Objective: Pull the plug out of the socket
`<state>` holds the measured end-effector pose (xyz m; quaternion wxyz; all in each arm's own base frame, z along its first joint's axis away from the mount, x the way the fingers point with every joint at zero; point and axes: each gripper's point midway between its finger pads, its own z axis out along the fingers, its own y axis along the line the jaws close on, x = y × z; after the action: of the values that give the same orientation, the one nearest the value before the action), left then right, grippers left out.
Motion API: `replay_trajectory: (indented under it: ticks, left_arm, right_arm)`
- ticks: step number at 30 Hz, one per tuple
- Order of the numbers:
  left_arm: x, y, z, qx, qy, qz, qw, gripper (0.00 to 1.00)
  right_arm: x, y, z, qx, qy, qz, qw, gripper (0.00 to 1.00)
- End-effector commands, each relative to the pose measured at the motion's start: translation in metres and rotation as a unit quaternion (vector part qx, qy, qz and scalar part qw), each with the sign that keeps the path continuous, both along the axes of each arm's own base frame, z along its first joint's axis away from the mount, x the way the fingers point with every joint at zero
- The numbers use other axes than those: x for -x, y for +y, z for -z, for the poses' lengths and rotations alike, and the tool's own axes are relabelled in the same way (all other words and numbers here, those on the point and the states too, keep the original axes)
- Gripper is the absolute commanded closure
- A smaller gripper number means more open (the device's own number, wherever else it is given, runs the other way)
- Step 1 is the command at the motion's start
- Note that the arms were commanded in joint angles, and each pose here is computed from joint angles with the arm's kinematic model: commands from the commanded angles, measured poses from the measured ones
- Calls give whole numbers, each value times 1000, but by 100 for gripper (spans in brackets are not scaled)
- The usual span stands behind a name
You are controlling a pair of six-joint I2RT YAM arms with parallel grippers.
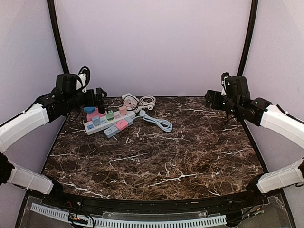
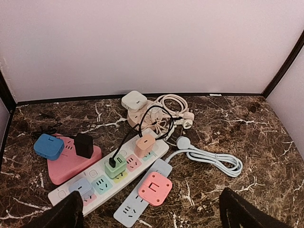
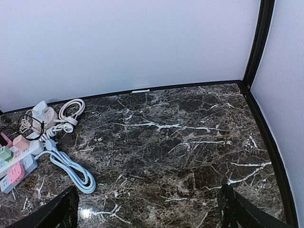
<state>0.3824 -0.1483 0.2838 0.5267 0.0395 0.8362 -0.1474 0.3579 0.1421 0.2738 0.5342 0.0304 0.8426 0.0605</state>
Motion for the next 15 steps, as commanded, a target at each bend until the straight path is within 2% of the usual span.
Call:
replay_trajectory:
  ticks: [1,4,7,11,15]
  left_arm:
    - [0,7,4,-9,10,-17,1000,1]
    - [-3,23,9,-34,28,-59,997,1]
    - [-3,20,13,-45,38,-45,997,1]
    - [-3,18,21,-41,75,-50,995,1]
    - [1,11,50,-19,129,-51,990,1]
  right_arm:
    - [-7,0,-23,-12,-28,2,1000,1]
    - [-6,-3,-25,-19,-33,11,999,1]
    - [-4,0,-26,-30,-43,1,999,1]
    - [-1,5,-26,-47,-57,-19,997,1]
    - [1,10,-22,-59,-57,-38,996,1]
